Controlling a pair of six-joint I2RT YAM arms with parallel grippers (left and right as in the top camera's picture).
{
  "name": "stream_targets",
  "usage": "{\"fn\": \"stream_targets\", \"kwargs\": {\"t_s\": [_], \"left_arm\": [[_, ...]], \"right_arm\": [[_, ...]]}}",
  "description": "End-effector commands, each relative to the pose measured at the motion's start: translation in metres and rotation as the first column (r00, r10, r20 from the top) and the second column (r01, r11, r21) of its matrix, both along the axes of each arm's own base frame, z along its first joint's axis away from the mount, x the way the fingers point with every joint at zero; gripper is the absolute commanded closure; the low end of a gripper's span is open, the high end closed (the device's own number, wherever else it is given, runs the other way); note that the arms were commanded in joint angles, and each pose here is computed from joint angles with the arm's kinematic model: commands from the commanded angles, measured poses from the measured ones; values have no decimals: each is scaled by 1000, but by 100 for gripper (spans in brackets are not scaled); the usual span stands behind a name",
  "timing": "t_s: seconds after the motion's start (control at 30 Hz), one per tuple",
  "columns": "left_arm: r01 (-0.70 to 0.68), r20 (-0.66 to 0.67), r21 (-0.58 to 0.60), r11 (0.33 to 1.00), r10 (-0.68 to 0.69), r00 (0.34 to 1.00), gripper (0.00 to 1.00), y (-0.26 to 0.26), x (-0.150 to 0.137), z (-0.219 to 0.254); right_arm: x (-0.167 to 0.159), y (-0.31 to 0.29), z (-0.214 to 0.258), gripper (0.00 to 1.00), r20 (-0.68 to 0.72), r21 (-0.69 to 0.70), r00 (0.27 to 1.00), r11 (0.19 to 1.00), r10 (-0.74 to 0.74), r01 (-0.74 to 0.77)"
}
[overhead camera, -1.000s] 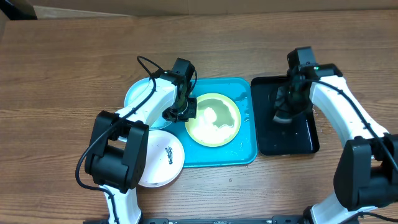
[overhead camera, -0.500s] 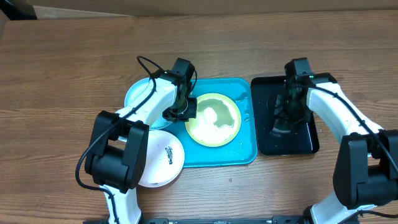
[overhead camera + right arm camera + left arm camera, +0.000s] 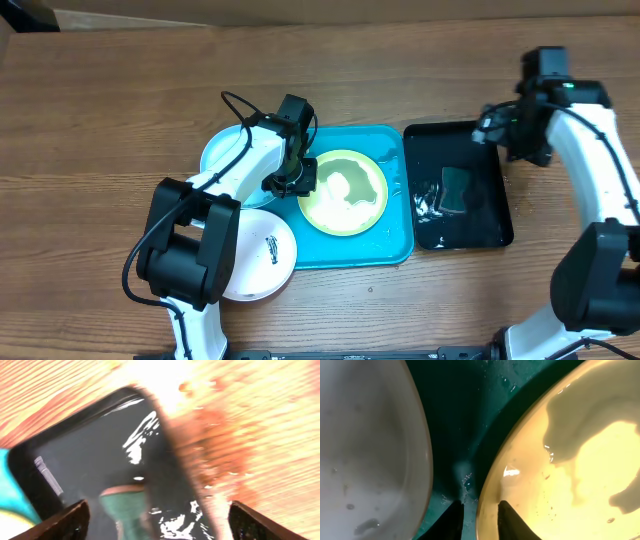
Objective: Clean dirty plates on tray and stack at the side
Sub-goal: 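Retract the right arm and lift the yellow plate with the left gripper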
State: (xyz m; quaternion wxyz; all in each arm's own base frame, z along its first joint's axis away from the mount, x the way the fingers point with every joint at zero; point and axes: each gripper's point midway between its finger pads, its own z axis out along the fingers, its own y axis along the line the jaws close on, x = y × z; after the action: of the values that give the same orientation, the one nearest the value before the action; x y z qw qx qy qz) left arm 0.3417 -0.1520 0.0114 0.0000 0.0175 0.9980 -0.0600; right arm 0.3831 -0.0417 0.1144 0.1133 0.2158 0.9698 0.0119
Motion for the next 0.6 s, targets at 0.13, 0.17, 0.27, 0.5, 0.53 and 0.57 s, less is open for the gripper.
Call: {"fn": "stream_targets", "kwargs": {"t_s": [0.13,0.17,0.27,0.5,0.53,0.57], "left_arm": [[0,-42,4,1000,1,999,76,-2,-9,-9],[-1,-44,5,1000,1,999,76,-2,-10,-9],[-1,-44,5,1000,1,999,79,-2,-10,-9],[-1,-54,9,1000,1,999,89,-1,-12,-9],[1,-55,9,1000,-1,998,88,-2,-13,-9],[4,-55,9,1000,-3,998,86,-3,-13,-9]], "right_arm": [[-6,-52,5,0,12,-16,992,992,-129,129],[-6,-56,5,0,18,-17,990,990,-138,139],[-4,-62,6,0,32,-19,988,988,-153,153],[-3,-63,7,0,36,-19,987,988,-155,156],[-3,-63,7,0,36,-19,987,988,-155,156],[-3,-63,7,0,36,-19,987,988,-155,156]]}}
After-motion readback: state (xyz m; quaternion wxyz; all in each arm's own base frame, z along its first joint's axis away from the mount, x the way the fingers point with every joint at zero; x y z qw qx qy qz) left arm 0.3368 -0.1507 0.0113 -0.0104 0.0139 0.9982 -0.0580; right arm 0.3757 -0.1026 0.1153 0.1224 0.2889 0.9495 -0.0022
